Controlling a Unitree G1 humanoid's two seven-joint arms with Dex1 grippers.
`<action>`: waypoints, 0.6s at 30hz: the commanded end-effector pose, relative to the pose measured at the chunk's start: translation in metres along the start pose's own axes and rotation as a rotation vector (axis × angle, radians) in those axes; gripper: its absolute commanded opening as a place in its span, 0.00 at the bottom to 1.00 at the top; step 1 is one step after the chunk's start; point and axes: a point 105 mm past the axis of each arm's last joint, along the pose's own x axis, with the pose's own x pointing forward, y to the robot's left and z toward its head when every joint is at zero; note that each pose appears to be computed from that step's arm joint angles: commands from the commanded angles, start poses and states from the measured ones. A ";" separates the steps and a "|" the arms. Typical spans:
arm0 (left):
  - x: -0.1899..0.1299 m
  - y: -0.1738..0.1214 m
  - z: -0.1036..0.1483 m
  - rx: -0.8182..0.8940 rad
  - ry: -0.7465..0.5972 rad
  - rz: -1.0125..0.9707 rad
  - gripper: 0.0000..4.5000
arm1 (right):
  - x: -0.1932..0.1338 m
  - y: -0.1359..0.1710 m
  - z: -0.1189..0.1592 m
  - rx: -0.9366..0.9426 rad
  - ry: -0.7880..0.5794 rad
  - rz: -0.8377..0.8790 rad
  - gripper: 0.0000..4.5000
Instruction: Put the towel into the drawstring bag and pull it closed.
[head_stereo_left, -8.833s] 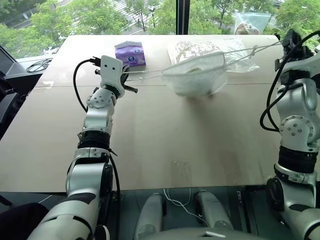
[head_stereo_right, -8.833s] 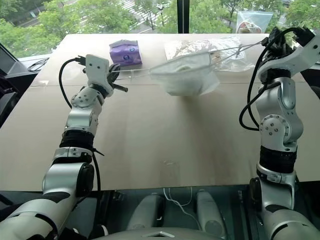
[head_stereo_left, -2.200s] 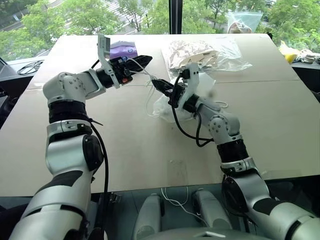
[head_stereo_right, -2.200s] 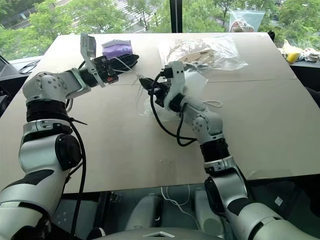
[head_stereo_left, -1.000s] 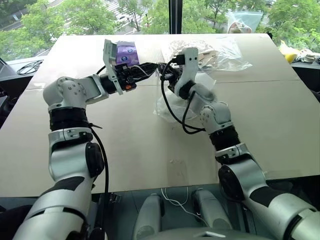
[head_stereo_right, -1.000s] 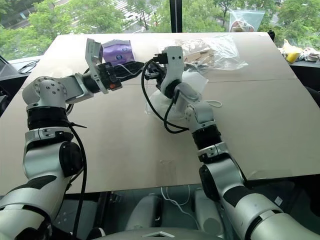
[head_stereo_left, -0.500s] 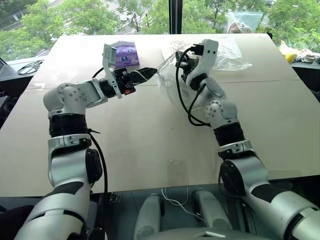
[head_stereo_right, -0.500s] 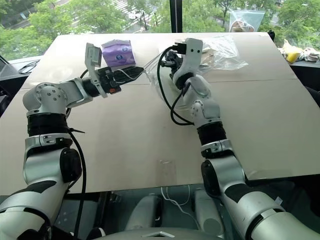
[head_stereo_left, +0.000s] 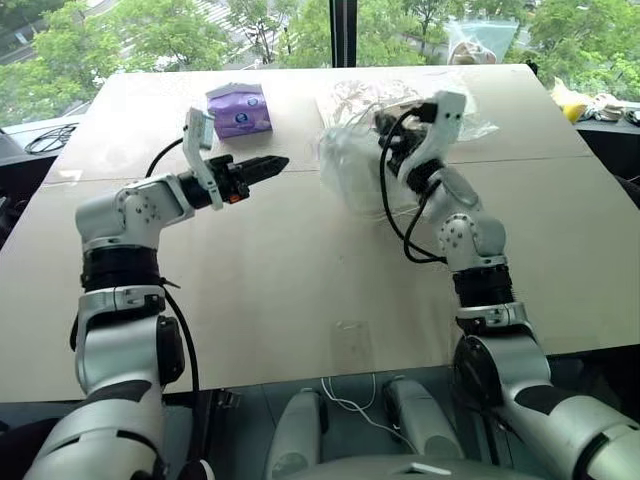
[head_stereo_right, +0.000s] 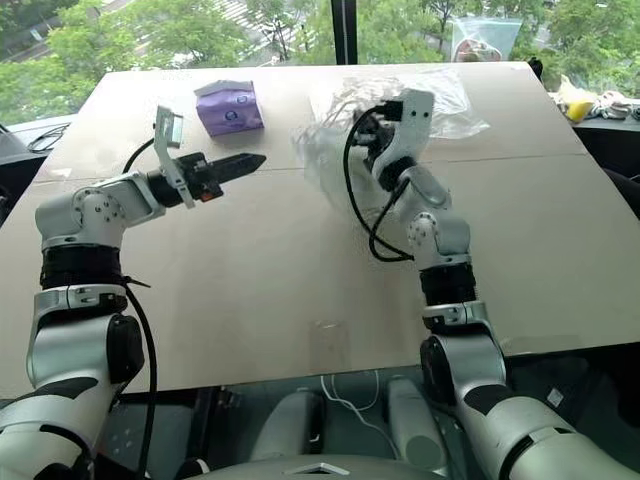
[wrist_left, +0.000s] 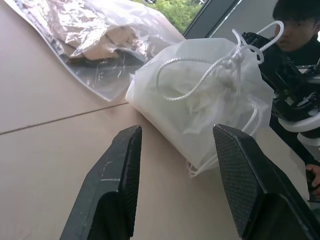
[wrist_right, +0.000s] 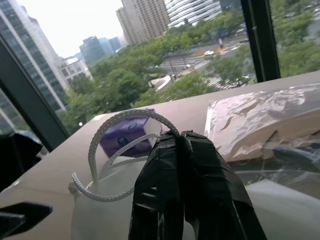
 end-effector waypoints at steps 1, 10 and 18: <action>-0.028 0.019 0.004 0.099 0.022 0.093 0.51 | -0.018 0.021 -0.016 -0.061 0.097 0.132 0.02; -0.070 0.042 -0.058 0.361 0.252 0.204 0.51 | -0.097 -0.011 -0.029 -0.338 0.275 0.244 0.62; -0.066 0.020 -0.087 0.470 0.212 0.136 0.51 | -0.171 -0.039 -0.029 -0.399 0.352 0.273 0.87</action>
